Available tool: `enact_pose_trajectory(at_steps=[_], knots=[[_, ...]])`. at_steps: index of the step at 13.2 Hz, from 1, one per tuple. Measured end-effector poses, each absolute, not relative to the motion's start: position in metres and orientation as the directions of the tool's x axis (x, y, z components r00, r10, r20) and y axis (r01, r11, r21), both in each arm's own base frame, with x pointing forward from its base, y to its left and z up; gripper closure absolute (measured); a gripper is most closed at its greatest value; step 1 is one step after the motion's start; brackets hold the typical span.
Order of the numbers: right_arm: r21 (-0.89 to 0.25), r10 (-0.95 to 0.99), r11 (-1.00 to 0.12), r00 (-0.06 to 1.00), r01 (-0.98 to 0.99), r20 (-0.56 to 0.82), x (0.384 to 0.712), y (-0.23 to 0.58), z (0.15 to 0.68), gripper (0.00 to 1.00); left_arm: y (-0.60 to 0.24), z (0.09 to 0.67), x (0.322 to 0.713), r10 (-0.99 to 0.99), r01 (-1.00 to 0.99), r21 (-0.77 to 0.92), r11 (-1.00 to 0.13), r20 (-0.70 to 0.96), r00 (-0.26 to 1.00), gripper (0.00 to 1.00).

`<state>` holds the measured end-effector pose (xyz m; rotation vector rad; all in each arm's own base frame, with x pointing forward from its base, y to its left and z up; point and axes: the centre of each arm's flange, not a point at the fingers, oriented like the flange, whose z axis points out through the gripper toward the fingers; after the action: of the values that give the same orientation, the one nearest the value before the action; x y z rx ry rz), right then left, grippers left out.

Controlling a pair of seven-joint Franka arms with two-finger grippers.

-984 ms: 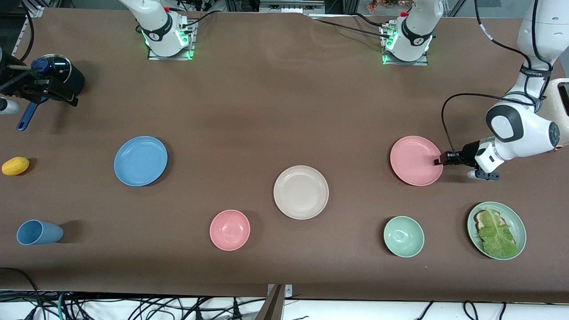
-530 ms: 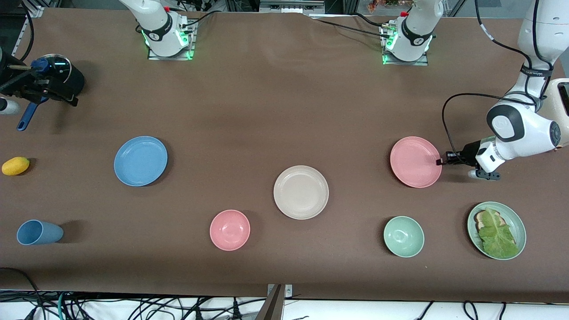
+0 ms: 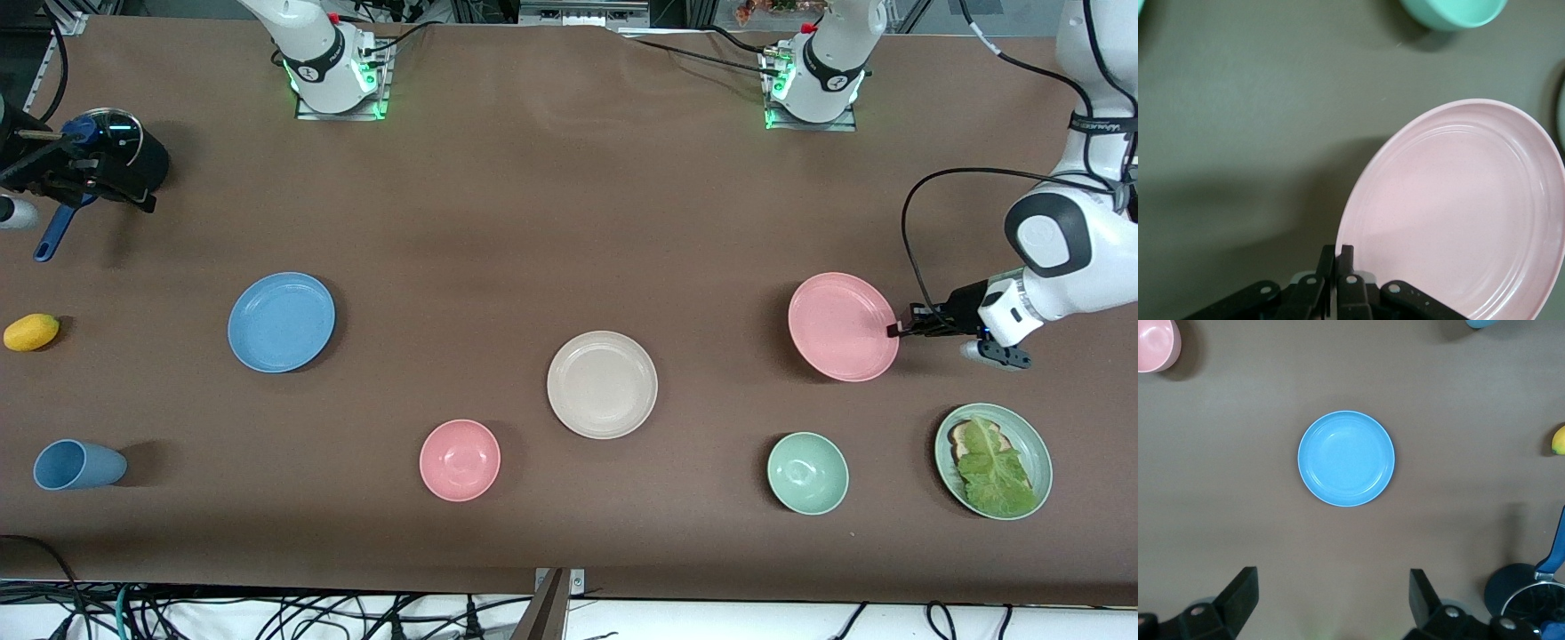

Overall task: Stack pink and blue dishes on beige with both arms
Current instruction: 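Lift the pink plate with the left gripper onto the beige plate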

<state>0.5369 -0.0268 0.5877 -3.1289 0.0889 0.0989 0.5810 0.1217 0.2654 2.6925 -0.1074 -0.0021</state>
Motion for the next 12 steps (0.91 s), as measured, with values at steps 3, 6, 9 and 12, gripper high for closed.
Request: enact_pose_trajectory(at_steps=[3, 6, 9, 12], knots=[[-0.008, -0.056, -0.998, 0.996, -0.057, -0.063, 0.537, -0.027, 0.588, 0.0, 0.108, 0.307, 0.603, -0.083, -0.063, 0.449, -0.891, -0.024, 0.996, 0.95], [-0.008, -0.057, -0.998, 0.996, -0.057, -0.063, 0.537, -0.027, 0.588, 0.0, 0.067, 0.337, 0.62, -0.075, -0.042, 0.454, -0.89, -0.056, 0.996, 0.95], [-0.008, -0.058, -0.998, 0.996, -0.058, -0.063, 0.537, -0.027, 0.588, 0.0, -0.009, 0.363, 0.631, -0.027, 0.021, 0.421, -0.907, -0.108, 0.994, 0.95], [-0.008, -0.058, -0.998, 0.996, -0.058, -0.064, 0.537, -0.028, 0.588, 0.0, -0.08, 0.385, 0.63, 0.032, 0.079, 0.36, -0.93, -0.135, 0.99, 0.95]])
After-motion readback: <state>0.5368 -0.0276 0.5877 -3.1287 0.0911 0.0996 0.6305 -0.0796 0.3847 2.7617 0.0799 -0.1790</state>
